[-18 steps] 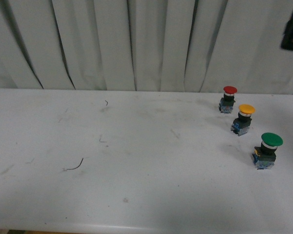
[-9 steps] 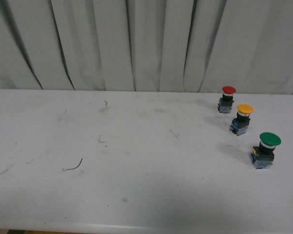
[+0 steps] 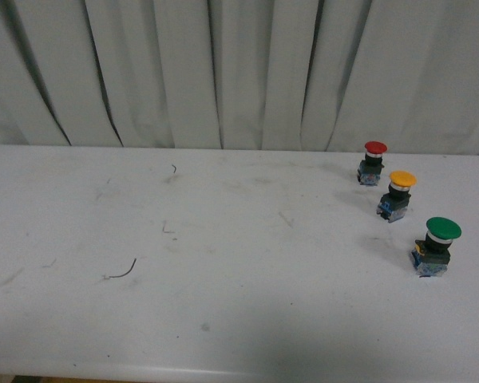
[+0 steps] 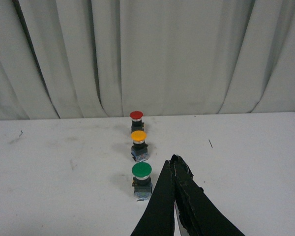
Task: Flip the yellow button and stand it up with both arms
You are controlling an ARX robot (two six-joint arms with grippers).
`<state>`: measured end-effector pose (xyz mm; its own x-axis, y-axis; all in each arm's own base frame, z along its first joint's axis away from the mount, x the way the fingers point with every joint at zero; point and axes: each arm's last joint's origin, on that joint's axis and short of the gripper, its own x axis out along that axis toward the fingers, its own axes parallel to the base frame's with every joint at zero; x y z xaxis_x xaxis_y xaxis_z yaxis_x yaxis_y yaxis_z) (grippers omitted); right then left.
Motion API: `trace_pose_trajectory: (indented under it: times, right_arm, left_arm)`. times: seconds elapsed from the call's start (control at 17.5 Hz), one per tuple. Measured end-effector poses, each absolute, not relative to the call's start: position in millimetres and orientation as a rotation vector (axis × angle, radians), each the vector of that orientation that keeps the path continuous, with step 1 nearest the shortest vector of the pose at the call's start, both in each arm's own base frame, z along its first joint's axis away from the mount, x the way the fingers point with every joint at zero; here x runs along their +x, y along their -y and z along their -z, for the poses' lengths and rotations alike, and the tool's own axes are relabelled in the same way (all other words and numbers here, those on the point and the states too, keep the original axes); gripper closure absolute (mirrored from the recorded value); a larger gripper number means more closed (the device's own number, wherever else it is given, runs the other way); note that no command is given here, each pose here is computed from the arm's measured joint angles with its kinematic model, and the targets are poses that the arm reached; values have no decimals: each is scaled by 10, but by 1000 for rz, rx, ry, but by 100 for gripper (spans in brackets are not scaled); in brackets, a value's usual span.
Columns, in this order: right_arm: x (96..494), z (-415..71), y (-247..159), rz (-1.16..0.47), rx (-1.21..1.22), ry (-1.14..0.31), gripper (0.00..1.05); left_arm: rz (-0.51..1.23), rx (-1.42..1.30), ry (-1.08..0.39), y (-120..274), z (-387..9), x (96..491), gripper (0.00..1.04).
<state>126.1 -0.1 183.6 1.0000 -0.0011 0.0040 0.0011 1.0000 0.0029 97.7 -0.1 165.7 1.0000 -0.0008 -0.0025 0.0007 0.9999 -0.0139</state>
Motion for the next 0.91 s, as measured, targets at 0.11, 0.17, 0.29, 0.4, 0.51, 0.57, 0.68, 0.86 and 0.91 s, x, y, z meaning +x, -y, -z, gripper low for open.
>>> trace_pose_trajectory:
  times: [0.11, 0.17, 0.29, 0.4, 0.51, 0.57, 0.68, 0.86, 0.91]
  right_arm:
    - [1222, -1773, 1, 2, 3, -9, 103]
    - [1199, -1771, 1, 1, 3, 0, 103]
    - [1185, -1770, 1, 1, 3, 2, 103]
    - [1178, -1755, 1, 2, 3, 15, 103]
    - [1154, -1700, 0, 1, 2, 9, 103]
    - [1133, -1706, 0, 1, 2, 15, 103]
    - [1110, -1701, 0, 1, 2, 12, 103]
    - [1081, -1700, 0, 1, 2, 14, 103]
    - [1079, -1699, 0, 1, 3, 14, 103]
  left_arm:
    - [1, -14, -2, 1, -1657, 977, 7]
    - [1, -14, -2, 1, -1657, 977, 7]
    - [1, -14, -2, 1, -1657, 977, 7]
    - [1, -14, -2, 1, -1657, 977, 7]
    - [1, -14, -2, 1, -1657, 977, 7]
    - [1, -14, -2, 1, -1657, 977, 7]
    - [1, -14, -2, 1, -1657, 977, 7]
    - [1, -14, -2, 1, -1657, 977, 7]
    - [1, -14, -2, 1, -1657, 977, 7]
